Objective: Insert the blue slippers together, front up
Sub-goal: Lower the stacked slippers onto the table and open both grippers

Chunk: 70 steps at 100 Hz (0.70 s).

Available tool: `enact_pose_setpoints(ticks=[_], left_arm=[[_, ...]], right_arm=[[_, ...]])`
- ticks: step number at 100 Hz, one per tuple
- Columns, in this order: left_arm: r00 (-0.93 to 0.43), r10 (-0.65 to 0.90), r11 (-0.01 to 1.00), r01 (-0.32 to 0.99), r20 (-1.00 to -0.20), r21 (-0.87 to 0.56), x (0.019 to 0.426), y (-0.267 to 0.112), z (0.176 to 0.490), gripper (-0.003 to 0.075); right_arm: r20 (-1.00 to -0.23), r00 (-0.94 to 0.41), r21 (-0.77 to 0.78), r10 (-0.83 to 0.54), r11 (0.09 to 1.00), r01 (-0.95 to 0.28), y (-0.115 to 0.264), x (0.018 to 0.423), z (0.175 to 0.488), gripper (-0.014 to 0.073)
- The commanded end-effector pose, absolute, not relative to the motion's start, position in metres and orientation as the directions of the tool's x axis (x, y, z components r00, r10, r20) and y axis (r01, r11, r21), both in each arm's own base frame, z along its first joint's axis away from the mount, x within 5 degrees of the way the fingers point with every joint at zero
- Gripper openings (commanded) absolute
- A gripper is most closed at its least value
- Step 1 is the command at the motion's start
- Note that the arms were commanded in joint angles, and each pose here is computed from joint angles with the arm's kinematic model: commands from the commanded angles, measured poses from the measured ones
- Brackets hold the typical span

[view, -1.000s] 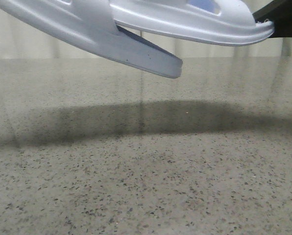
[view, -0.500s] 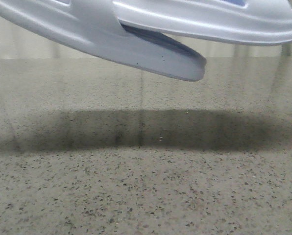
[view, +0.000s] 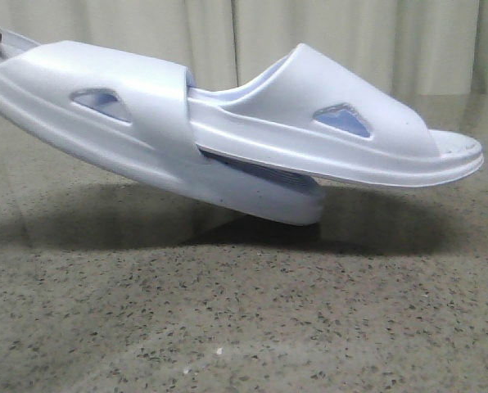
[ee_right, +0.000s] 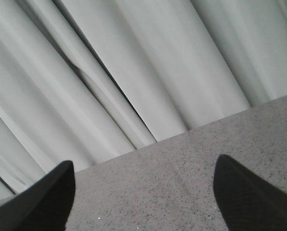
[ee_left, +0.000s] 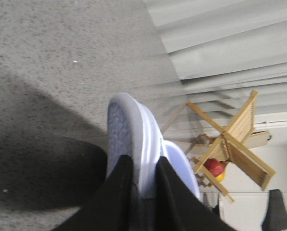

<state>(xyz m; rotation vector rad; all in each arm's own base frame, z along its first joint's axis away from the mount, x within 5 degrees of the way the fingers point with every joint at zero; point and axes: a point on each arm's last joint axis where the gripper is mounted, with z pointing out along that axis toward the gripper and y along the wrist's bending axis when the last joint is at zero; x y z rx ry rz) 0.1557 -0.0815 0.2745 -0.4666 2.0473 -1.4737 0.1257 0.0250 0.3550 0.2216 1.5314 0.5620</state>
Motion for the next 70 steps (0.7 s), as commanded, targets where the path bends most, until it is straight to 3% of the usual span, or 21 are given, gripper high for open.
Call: enact_pose_setpoints(ticks=[1, 18, 31, 40, 57, 64, 70], left_arm=[[-0.786, -0.569, 0.288, 0.085, -0.242, -0.954, 0.161, -0.085, 0.284, 0.0016], [-0.793, -0.556, 0.320, 0.073, -0.249, -0.945, 0.167, -0.086, 0.276, 0.0016], [-0.787, -0.525, 0.371, 0.131, -0.324, -0.919, 0.169, -0.086, 0.274, 0.0052], [-0.782, -0.521, 0.383, 0.144, -0.342, -0.912, 0.169, -0.086, 0.274, 0.0165], [-0.755, -0.512, 0.451, 0.169, -0.409, -0.877, 0.172, -0.083, 0.271, 0.0514], [-0.729, -0.522, 0.491, 0.167, -0.443, -0.855, 0.175, -0.080, 0.270, 0.0590], [-0.701, -0.521, 0.538, 0.172, -0.486, -0.825, 0.177, -0.077, 0.268, 0.0595]], right_arm=[[-0.890, -0.027, 0.448, 0.455, 0.865, -0.225, 0.025, 0.124, 0.365, 0.0517], [-0.891, -0.037, 0.448, 0.452, 0.862, -0.238, 0.027, 0.123, 0.365, 0.0517], [-0.891, -0.039, 0.447, 0.452, 0.861, -0.241, 0.027, 0.123, 0.364, 0.0517], [-0.891, -0.039, 0.447, 0.452, 0.861, -0.241, 0.027, 0.123, 0.364, 0.0517], [-0.891, -0.039, 0.447, 0.452, 0.861, -0.241, 0.027, 0.123, 0.364, 0.0517], [-0.891, -0.037, 0.448, 0.452, 0.862, -0.238, 0.027, 0.123, 0.365, 0.0517], [-0.891, -0.032, 0.448, 0.454, 0.864, -0.231, 0.026, 0.124, 0.365, 0.0517]])
